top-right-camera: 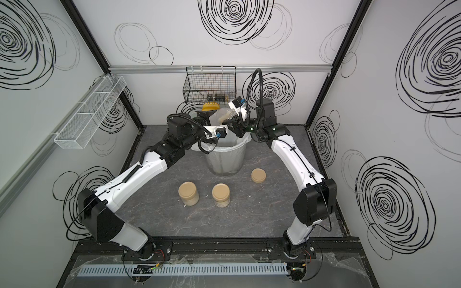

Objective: Empty moldy rice from jars
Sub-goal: Pour the moldy rice from the jar into the trash bin.

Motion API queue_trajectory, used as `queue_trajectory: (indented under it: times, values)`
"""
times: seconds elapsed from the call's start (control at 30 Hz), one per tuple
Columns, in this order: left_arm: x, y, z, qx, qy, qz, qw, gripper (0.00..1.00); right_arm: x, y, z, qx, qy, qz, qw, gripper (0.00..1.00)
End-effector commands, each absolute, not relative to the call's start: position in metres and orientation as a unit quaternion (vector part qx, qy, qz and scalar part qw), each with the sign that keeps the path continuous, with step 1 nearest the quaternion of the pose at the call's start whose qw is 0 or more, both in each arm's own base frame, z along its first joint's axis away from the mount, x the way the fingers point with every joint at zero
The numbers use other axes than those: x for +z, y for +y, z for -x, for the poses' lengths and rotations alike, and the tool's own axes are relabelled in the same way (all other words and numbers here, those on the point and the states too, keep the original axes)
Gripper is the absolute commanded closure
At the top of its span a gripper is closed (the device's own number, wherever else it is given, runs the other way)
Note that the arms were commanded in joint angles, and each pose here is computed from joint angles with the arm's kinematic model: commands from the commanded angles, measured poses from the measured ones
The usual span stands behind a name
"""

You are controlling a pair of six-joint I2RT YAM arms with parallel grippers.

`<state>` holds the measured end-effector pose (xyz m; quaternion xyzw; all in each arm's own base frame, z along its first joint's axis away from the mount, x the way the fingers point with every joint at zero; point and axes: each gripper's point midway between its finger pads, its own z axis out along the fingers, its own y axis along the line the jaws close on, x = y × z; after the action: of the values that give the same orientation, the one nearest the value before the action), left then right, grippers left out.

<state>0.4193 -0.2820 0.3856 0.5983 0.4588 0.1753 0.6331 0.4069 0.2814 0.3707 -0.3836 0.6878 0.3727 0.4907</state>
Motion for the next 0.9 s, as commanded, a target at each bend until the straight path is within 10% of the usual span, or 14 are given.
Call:
queue_trajectory:
  times: [0.0,0.57,0.87]
  values:
    - [0.410,-0.272,-0.413,0.217,0.432,-0.585,0.650,0.04,0.419,0.278,-0.411,0.352,0.643,0.387,0.559,1.00]
    - [0.409,-0.261,-0.390,0.156,0.477,-0.544,0.673,0.04,0.413,0.271,-0.420,0.358,0.646,0.372,0.562,1.00]
    - [0.502,-0.241,-0.370,-0.128,0.555,-0.299,0.766,0.04,0.415,0.286,-0.406,0.369,0.629,0.397,0.558,1.00]
